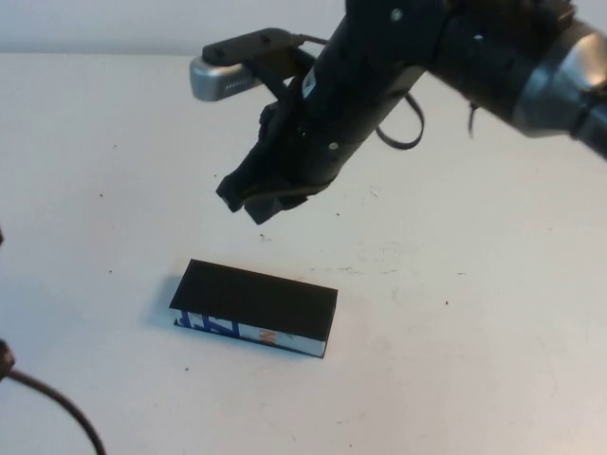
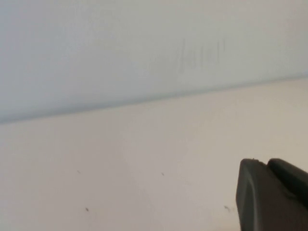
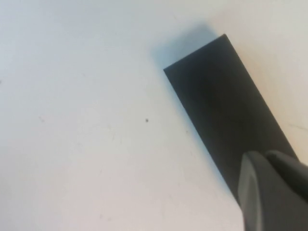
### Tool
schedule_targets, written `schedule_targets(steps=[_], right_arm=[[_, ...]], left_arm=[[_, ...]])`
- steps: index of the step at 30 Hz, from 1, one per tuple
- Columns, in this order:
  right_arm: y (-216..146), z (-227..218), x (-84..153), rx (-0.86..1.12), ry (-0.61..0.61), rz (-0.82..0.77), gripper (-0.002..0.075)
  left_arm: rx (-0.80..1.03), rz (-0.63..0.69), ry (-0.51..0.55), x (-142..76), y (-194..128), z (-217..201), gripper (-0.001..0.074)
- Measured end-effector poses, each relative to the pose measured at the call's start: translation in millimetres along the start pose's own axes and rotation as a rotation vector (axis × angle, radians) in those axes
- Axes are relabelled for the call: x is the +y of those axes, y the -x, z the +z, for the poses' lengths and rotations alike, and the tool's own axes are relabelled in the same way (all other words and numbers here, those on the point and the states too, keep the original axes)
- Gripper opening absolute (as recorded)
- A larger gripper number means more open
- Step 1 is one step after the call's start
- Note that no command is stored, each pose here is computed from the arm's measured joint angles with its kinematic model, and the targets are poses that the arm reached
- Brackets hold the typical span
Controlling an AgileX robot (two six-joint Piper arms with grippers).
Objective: Return glasses to glasses case
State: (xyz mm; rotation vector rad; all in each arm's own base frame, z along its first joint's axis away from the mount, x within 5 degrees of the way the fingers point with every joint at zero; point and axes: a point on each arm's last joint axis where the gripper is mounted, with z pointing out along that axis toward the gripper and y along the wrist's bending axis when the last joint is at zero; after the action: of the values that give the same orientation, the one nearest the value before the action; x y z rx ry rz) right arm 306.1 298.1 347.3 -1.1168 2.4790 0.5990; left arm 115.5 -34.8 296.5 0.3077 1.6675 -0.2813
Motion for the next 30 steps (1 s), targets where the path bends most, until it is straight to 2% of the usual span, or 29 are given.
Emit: schedule_targets(steps=[5, 11, 15, 24, 30], right_arm=[[-26.4, -48.4, 13.0, -0.028, -0.041, 0.008, -0.0011], [-85.2, -93.4, 21.7, -0.070, -0.136, 0.075, -0.0012], [-131.4, -113.0, 27.7, -0.160, -0.164, 0.111, -0.0011], [-234.2, -134.2, 37.4, -0.507, -0.174, 0.113, -0.0011], [-287.5, -132.4, 37.8, -0.734, -0.170, 0.105, -0.0011]], left_arm=[[-0.167, 0.029, 0.125, -1.0, -9.7, -38.2, -0.0001], [-0.328, 0.023, 0.252, 1.1, -28.6, -68.5, -0.0001], [-0.340, 0.025, 0.258, 0.3, -46.2, -71.1, -0.0001], [-0.192, -0.005, 0.254, 3.5, -96.0, -54.7, -0.0001], [-0.183, -0.004, 0.252, 3.5, -99.0, -53.9, -0.0001]])
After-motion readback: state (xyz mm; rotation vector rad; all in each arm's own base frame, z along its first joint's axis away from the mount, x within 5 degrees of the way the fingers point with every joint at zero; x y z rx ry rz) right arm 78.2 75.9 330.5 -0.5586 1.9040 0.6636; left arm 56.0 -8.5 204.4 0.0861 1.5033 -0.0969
